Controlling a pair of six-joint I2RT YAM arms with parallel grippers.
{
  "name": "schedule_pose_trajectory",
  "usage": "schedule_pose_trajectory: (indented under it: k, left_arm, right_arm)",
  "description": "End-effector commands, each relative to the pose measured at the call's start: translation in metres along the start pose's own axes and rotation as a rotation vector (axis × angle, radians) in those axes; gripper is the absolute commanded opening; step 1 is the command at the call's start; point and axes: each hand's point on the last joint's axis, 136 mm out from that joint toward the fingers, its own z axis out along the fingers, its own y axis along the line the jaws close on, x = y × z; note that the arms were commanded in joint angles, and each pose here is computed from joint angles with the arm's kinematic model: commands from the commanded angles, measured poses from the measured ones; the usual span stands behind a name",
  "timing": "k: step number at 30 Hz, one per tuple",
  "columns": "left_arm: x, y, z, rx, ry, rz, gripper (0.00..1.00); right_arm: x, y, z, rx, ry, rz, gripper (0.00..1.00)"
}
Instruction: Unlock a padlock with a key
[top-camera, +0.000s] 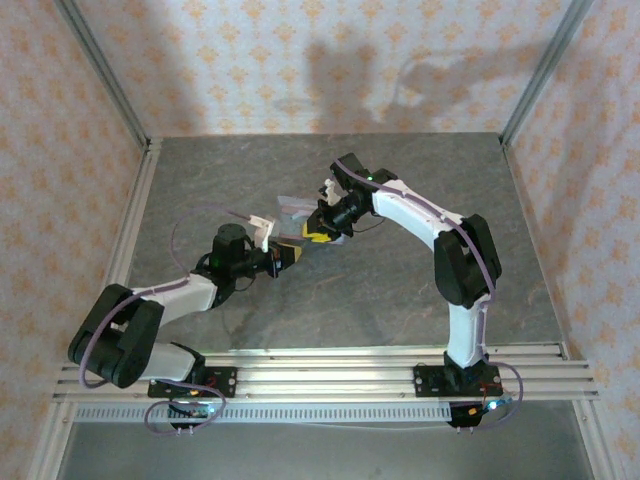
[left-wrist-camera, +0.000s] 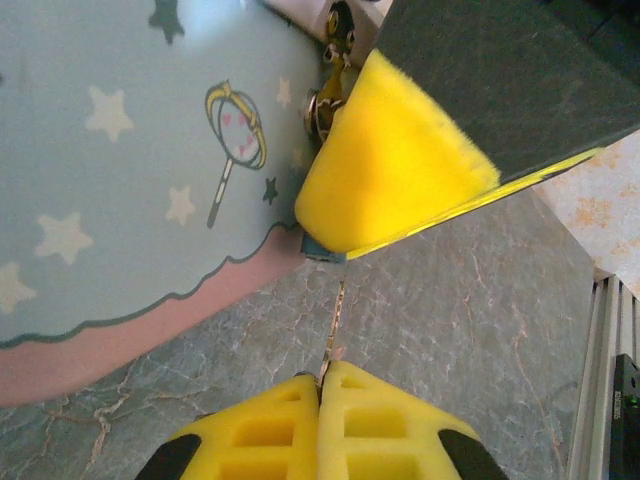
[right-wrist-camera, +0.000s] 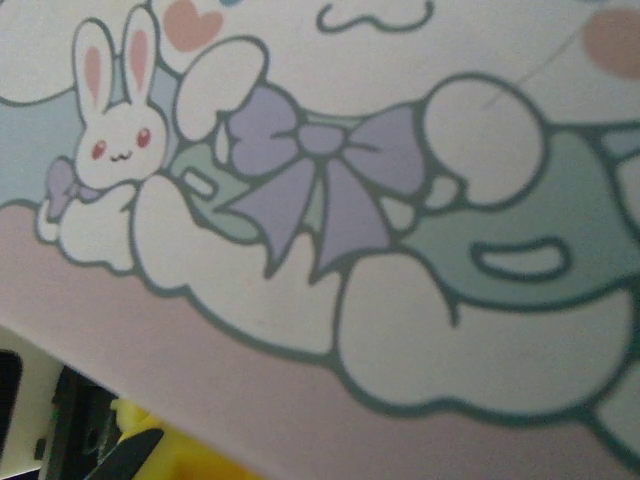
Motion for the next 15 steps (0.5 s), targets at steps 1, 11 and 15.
schedule_pose_trajectory:
  k: [1,11,15]
  left_arm:
    - [-0.0190,-0.0076,0.0028,0.027,-0.052,0.022,0.00]
    - [-0.0248,-0.0065,0.0048,0.030,-0.083,-0.007,0.00]
    - [-0.0270,-0.0045,0.0044,0.014,-0.088,-0.014,0.00]
  right_arm:
    - [-0.0018,0.0315,-0.0207,-0.079,-0.048,-0.075,0.00]
    - [0.0002,0.0265,-0.0179,-0.073,-0.042,-0.065,0.00]
    - [0.0005,0.0262,-0.0171,-0.077,-0.042,-0.062,0.00]
